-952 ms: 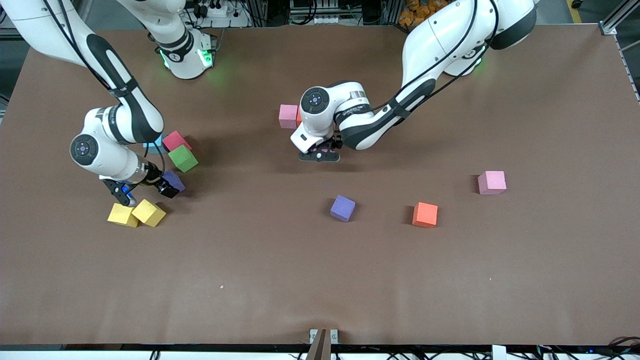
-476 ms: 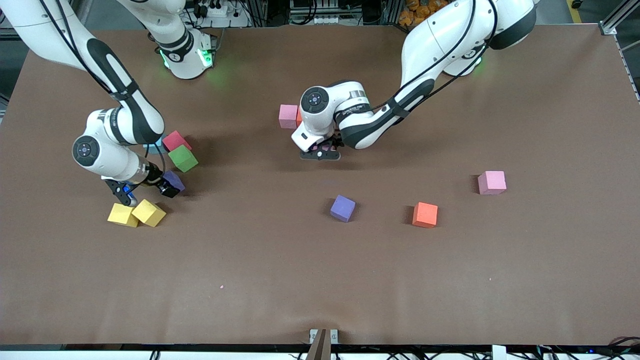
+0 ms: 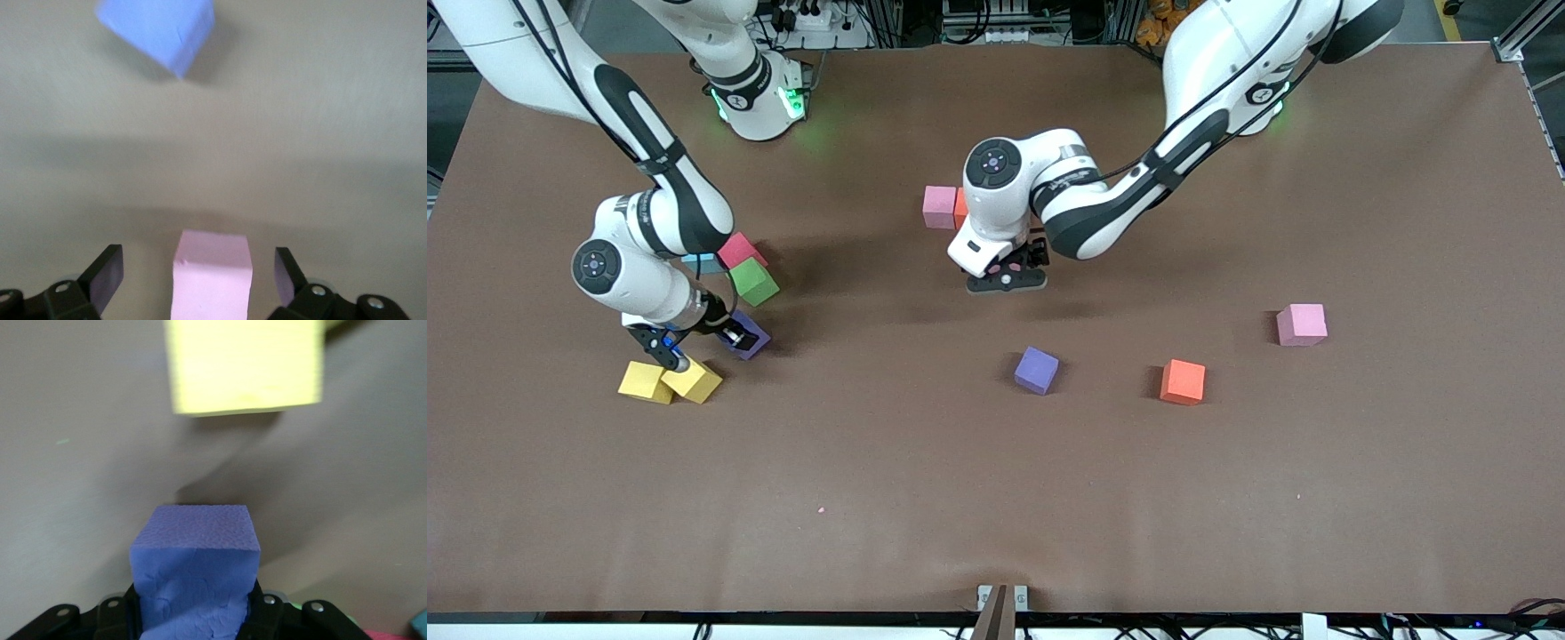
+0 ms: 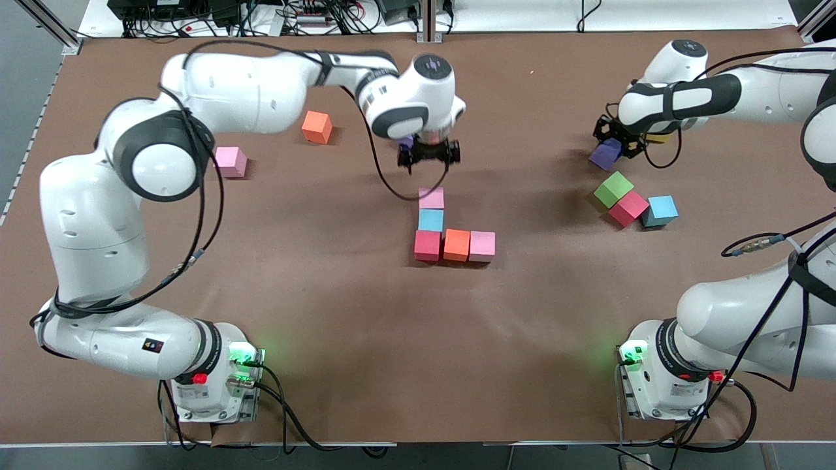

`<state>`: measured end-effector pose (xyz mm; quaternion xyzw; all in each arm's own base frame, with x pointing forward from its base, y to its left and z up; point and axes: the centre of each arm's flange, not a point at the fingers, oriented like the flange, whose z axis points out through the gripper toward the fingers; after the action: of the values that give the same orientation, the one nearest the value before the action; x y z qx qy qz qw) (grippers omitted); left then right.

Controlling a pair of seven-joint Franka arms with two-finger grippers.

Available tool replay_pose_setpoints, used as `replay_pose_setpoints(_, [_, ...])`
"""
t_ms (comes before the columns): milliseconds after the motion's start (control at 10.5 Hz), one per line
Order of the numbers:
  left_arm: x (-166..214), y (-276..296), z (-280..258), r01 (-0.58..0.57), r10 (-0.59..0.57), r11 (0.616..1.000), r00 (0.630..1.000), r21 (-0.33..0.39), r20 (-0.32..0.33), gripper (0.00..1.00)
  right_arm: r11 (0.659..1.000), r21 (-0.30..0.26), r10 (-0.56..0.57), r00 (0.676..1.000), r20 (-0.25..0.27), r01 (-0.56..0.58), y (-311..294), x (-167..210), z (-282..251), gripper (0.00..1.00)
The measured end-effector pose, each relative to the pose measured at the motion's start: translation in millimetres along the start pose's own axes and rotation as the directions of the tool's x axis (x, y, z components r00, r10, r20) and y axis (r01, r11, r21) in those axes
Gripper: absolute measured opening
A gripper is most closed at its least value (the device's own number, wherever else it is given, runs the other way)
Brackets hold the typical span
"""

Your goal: Form number 2 with 11 blocks

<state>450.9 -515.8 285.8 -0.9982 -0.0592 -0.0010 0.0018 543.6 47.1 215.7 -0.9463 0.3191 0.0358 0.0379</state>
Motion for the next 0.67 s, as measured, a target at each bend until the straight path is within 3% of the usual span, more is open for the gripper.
replay_pose_setpoints(190, [37.3,-22.0,-20.8,0.067,-0.067,0.998,0.997,-0.02,-0.031,1.0,0.996,0.039,-0.079,0.996,-0.026,0.08,-41.2,-23.4,-21.8,0.56])
replay_pose_setpoints(476, [103.0,-81.3,-37.2,0.234,-0.234,0.972,0.972,-0.029,-0.016,1.0,0.978,0.035,-0.207,0.978,-0.017,0.207,-95.1,-84.0,-22.9,0.56])
replay_pose_setpoints(667, [144.2,-134.5,-32.4,0.336,-0.337,0.942,0.942,0.013,-0.001,1.0,0.996,0.062,-0.062,0.998,0.026,0.06,-124.4,-122.3,-21.8,0.56])
